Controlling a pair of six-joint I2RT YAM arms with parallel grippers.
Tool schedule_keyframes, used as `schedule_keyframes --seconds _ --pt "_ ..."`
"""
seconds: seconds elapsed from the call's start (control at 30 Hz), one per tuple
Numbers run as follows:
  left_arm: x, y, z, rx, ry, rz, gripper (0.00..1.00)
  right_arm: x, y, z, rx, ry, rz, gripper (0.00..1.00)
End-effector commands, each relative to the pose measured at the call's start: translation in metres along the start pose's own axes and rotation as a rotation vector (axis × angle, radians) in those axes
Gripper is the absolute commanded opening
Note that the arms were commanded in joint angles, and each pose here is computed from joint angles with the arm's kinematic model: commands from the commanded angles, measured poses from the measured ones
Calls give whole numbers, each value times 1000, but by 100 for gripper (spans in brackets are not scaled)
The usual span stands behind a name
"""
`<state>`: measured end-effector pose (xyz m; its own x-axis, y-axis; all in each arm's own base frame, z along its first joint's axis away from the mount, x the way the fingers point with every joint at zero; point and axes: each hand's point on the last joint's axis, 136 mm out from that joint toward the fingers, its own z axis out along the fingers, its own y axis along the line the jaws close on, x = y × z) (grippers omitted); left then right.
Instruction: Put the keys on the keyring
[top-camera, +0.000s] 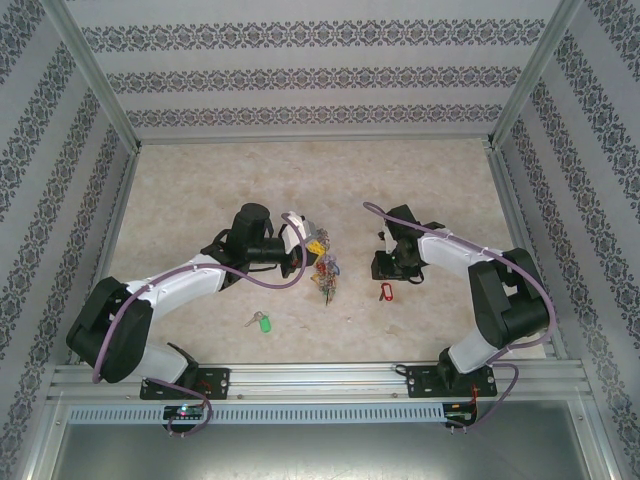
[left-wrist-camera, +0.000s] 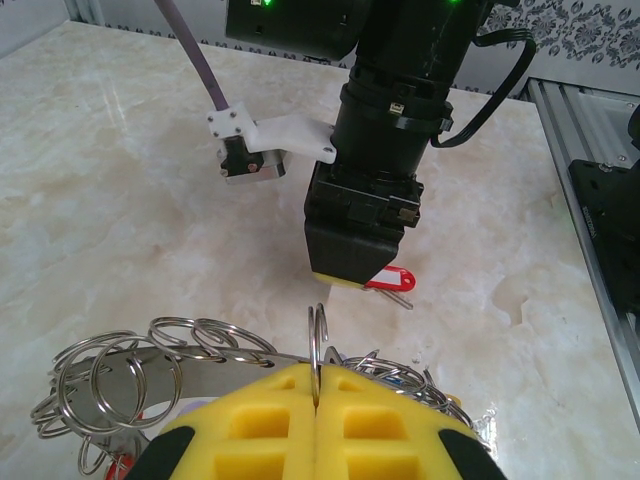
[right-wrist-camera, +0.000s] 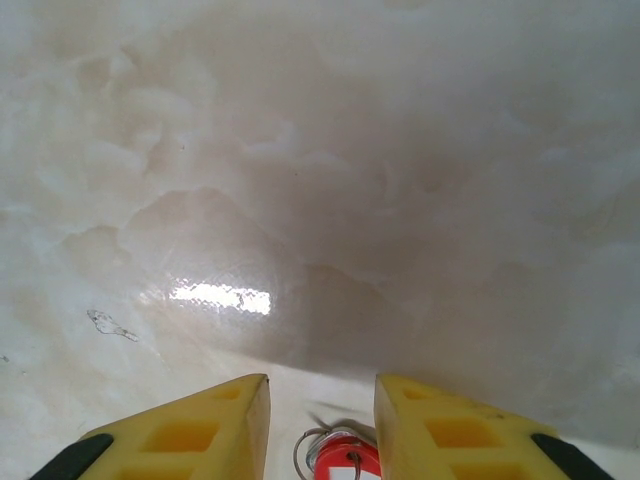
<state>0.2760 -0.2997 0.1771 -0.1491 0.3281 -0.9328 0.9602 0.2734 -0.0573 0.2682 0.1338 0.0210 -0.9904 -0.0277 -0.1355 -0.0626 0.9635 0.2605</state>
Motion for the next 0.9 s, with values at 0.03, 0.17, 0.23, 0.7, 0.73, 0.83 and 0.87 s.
schedule_keyframes --seconds 0.03,0.17,0.23,0.7,0.73,0.83,0.87 --pt "-25 -7 -6 19 -61 53 0 12 -1 -1 -12 28 32 31" --pt "-24 -7 -6 19 -57 55 0 19 0 -2 -12 42 38 30" --pt "-24 -7 -5 20 -57 54 0 20 0 -2 -9 38 41 31" --pt "-24 -6 -4 25 -53 52 0 19 -2 -1 41 38 19 26" --pt "-24 -6 -4 25 -52 50 0 19 -3 -1 50 39 16 25" --pt "-25 -7 -5 24 -51 53 0 17 -6 -1 68 33 14 24" --pt "-25 -6 -5 22 -51 53 0 17 -6 -1 70 32 15 21"
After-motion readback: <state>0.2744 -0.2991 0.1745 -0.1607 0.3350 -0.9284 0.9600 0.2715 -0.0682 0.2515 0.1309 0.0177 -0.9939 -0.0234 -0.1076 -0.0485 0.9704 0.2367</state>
